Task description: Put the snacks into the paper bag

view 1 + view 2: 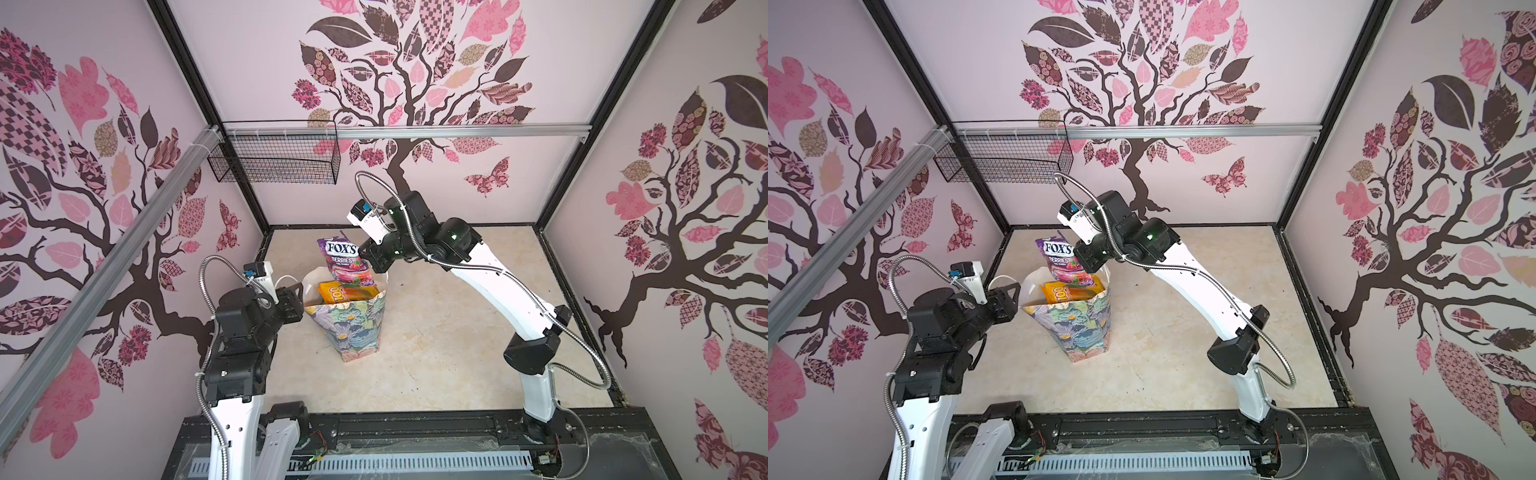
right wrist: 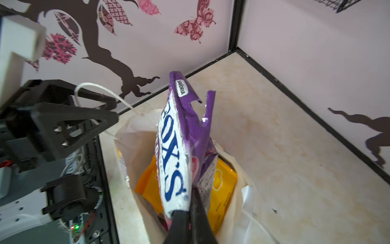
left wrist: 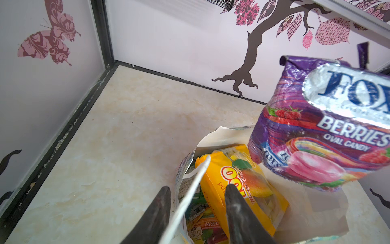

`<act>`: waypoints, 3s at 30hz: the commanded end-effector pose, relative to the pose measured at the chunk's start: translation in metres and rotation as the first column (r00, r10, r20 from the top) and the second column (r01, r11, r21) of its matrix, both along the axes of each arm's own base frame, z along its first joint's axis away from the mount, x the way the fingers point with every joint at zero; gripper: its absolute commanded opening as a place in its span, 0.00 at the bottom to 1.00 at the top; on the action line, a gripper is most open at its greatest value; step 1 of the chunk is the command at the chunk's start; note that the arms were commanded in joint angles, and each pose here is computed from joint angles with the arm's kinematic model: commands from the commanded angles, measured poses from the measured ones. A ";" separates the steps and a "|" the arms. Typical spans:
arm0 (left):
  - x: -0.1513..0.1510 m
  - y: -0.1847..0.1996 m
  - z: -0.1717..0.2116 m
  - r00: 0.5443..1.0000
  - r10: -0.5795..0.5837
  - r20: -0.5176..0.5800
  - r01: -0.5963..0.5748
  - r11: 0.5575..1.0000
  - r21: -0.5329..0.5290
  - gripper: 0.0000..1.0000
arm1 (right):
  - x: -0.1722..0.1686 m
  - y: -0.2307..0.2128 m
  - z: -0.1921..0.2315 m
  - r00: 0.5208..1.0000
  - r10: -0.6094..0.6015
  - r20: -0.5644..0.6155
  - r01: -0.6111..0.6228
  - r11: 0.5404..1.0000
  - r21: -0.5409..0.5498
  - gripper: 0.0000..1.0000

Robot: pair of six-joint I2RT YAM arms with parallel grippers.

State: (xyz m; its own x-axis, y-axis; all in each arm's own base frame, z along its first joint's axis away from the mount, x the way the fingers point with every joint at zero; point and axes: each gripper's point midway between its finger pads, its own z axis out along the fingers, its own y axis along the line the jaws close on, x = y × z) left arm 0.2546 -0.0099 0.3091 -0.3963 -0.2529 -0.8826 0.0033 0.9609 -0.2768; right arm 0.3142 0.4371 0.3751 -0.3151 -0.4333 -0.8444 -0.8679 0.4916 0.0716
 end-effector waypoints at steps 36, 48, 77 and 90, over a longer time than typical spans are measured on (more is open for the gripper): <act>0.002 -0.003 -0.005 1.000 -0.015 0.007 0.015 1.000 -0.017 0.48 | -0.071 0.021 -0.003 0.964 0.070 0.256 -0.065 0.997 -0.031 0.37; -0.014 0.005 0.011 0.999 0.023 -0.028 -0.022 0.999 0.024 0.61 | -0.089 -0.022 0.055 0.993 -0.085 0.080 0.075 0.990 0.121 0.45; 0.007 -0.072 0.061 0.948 -0.226 -0.223 0.236 0.971 0.019 0.50 | 0.000 -0.053 -0.044 0.934 -0.355 -0.034 0.357 0.924 0.137 0.62; 0.042 -0.118 0.016 0.912 -0.272 -0.308 0.309 0.948 0.077 0.14 | 0.003 -0.057 -0.044 0.934 -0.357 -0.003 0.355 0.926 0.129 0.15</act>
State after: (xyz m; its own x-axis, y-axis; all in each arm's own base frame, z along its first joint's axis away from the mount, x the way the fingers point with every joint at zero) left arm 0.2812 -0.1298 0.3369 -0.6763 0.0156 -0.7365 0.2652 0.9379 -0.2238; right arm 0.3159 0.3843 0.3090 -0.4554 -0.2213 -0.8623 -0.6374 0.7572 0.1423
